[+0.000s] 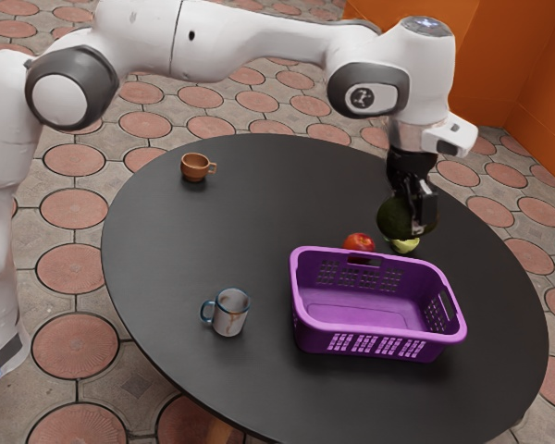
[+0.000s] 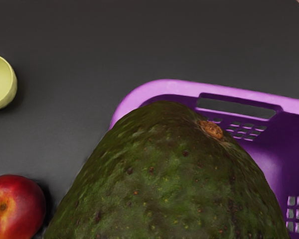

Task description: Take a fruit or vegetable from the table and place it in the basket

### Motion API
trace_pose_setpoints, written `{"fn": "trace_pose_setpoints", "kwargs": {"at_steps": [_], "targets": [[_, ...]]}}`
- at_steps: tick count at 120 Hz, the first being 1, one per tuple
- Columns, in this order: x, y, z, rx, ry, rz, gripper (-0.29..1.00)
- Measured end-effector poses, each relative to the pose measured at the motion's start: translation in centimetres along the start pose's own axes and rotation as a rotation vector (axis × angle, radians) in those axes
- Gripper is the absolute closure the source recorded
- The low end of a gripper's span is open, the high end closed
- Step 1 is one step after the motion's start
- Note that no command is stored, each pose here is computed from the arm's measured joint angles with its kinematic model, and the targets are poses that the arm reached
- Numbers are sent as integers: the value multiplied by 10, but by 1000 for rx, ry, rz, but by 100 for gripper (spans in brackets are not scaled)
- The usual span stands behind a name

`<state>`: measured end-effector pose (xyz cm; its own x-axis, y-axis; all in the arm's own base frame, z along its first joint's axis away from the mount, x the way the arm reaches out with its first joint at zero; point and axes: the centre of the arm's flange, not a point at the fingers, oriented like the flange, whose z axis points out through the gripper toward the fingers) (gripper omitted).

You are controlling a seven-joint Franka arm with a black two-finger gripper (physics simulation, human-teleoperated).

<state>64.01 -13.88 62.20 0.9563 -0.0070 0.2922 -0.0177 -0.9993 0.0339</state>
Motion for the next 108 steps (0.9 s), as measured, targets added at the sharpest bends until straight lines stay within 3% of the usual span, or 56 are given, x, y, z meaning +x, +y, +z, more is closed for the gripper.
{"fn": "trace_pose_setpoints", "kwargs": {"at_steps": [60, 75, 108], "targets": [[12, 51, 72, -28, -94, 64, 32], [12, 47, 76, -24, -102, 52, 14], [12, 46, 76, -25, -106, 39, 2]]}}
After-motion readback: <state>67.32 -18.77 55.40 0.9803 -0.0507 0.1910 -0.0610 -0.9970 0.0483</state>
